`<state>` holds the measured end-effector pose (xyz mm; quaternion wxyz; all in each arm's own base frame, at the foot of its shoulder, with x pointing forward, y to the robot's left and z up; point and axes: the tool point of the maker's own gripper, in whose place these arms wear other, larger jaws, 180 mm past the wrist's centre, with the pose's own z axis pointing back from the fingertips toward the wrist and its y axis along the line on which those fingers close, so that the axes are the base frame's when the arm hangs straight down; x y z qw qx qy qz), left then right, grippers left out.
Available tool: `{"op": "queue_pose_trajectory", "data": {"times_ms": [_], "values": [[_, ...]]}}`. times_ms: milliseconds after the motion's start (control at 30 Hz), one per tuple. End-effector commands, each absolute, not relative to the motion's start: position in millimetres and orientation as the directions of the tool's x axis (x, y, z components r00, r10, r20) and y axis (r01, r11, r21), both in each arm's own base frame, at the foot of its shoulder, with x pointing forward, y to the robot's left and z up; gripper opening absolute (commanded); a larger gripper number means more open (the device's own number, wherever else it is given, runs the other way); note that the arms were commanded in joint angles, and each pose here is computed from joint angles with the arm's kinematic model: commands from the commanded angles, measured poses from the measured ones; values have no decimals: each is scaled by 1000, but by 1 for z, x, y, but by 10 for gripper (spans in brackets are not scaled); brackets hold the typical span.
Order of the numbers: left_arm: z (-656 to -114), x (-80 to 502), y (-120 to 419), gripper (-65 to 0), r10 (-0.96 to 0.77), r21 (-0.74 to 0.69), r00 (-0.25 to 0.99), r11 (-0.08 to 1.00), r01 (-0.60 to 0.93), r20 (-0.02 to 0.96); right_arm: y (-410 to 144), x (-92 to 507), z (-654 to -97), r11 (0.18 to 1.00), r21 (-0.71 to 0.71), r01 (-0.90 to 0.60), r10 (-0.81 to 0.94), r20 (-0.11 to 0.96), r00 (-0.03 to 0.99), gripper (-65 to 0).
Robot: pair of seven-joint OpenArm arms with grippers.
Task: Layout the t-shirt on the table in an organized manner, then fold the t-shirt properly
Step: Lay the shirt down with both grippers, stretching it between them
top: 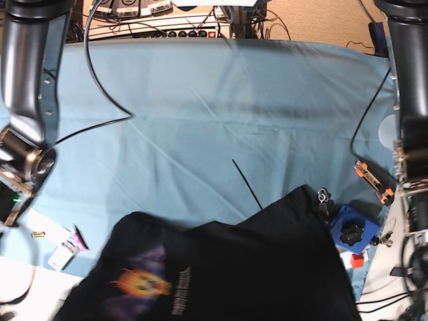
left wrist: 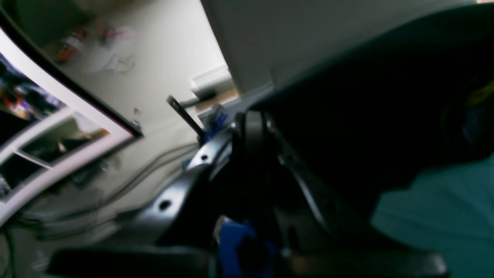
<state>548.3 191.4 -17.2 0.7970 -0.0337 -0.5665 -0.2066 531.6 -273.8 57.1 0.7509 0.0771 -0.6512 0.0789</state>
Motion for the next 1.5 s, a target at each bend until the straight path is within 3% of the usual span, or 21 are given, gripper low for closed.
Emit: {"op": "queue_pose_trajectory", "data": {"times_ms": [0,367,533,733,1033,1267,1467], "values": [[13,544,198,-650,-274,186,209,913,364,939,-282,515,106,979,-28,-202,30,999,11,-650],[-60,497,234,-650,-252,53,364,877,477,897,-279,498,101,962,-32,-271,50,997,60,-650],[-102,474,224,-650,-269,18,398,846,532,877,-251,502,10,918,56,-393,49,966,254,-650],[-159,440,209,-650,-338,23,450,820,572,827,-237,489,-78,871,184,-455,3,925,380,-650],[-236,377,185,-650,-439,13,518,772,636,734,-247,442,-169,836,353,-419,-130,871,474,-650],[-294,324,175,-650,-383,-122,629,784,608,676,-264,370,-219,897,275,-346,-61,853,519,-650],[-313,279,180,-650,-256,-227,692,820,525,675,-264,296,-259,927,198,-319,41,791,610,-650]]}}
